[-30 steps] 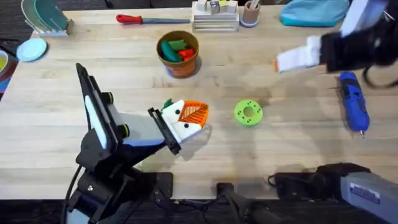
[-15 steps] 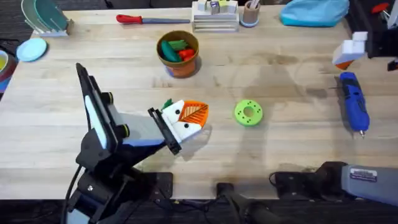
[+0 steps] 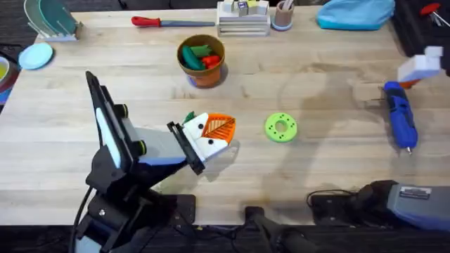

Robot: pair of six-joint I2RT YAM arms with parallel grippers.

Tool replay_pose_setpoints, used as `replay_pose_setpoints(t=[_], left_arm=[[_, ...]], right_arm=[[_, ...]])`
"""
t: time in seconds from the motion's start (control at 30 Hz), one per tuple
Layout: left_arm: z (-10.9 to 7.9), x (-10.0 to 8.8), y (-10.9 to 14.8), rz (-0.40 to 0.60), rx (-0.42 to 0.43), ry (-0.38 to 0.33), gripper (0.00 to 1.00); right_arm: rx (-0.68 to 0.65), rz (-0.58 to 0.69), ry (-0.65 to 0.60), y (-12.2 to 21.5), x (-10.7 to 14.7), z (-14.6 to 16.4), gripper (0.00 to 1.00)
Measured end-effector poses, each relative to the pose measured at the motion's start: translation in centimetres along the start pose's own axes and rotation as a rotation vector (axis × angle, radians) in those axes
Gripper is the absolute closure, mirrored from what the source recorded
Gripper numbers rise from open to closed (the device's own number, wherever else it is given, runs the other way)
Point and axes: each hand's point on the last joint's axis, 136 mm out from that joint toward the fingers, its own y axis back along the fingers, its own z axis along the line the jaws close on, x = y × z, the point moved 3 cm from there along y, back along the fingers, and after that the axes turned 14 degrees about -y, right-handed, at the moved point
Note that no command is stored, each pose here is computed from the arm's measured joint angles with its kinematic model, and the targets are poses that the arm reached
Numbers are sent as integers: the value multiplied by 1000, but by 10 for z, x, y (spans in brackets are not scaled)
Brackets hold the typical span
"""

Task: Pick up the gripper from the table and insert it into the empty holder that is missing its gripper. Then pick up a screw, insert it into the mounting hole, and use the screwdriver to tighten it. Finally, clean up the table by picking up the vegetable and placing it into the bucket.

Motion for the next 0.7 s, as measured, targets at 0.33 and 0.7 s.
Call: replay_pose_setpoints(t=[0.33, 0.7], left_arm=[[0, 0, 0, 0, 0, 0, 994], [0, 0, 0, 0, 0, 0, 994]], right_arm=[[-103, 146, 142, -50, 1, -8, 10], [-126, 211, 219, -98, -8, -5, 11]])
